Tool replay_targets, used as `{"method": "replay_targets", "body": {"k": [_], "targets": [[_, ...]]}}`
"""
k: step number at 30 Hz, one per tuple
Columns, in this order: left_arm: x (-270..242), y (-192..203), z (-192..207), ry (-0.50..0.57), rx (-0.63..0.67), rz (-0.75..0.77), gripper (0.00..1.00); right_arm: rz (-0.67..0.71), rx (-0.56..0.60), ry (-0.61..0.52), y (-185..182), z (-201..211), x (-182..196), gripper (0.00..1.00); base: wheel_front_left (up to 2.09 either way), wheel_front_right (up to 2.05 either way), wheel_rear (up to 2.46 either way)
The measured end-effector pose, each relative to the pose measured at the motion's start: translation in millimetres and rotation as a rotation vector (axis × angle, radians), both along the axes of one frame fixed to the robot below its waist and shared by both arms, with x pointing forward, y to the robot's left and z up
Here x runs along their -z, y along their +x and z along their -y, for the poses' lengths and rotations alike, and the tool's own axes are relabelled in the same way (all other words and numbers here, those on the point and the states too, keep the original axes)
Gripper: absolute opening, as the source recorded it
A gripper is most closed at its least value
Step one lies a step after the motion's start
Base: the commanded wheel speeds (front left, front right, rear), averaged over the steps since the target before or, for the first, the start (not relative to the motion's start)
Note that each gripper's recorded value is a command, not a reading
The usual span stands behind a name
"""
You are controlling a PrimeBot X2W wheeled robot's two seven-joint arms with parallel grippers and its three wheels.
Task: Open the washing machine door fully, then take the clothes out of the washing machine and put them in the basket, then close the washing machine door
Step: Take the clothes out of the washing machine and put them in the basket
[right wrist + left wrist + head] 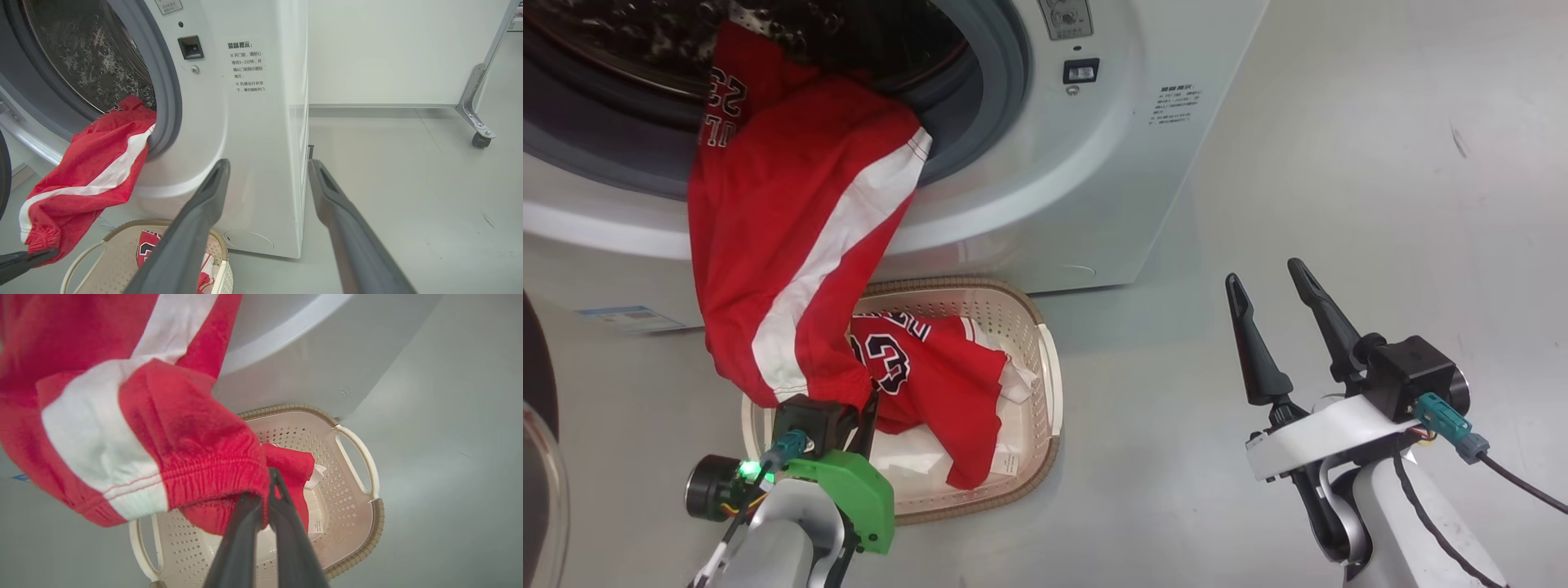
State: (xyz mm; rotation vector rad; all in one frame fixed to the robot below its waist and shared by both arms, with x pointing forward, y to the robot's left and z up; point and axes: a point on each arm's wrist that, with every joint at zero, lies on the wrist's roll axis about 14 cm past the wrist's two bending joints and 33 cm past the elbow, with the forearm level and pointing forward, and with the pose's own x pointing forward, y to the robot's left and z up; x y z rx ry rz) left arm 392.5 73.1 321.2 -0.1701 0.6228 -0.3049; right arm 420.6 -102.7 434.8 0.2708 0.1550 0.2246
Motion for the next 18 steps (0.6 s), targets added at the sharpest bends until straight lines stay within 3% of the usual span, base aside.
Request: {"method": "replay_targets", "body": {"k": [4, 5, 6, 7, 8, 18], "targets": [[20, -3, 4, 0.013, 0.027, -0.075, 0.00, -0.004, -0.005, 0.002, 4, 0, 3, 1.00, 0.00, 0.00, 0.00], [25, -4, 5, 0.017, 0.031, -0.096, 0.12, -0.006, -0.002, 0.001, 5, 1, 4, 1.00, 0.00, 0.00, 0.00], [31, -7, 5, 0.019, 0.034, -0.124, 0.46, -0.008, 0.002, 0.000, 5, 2, 5, 1.00, 0.00, 0.00, 0.00], [36, -9, 6, 0.022, 0.036, -0.145, 0.93, -0.011, 0.007, -0.002, 6, 4, 6, 1.00, 0.00, 0.00, 0.00], [40, -10, 6, 0.022, 0.038, -0.161, 1.00, -0.016, 0.013, -0.005, 6, 6, 8, 1.00, 0.00, 0.00, 0.00], [55, -17, 3, 0.031, 0.033, -0.219, 1.00, -0.034, 0.040, -0.014, 5, 15, 14, 1.00, 0.00, 0.00, 0.00]]}}
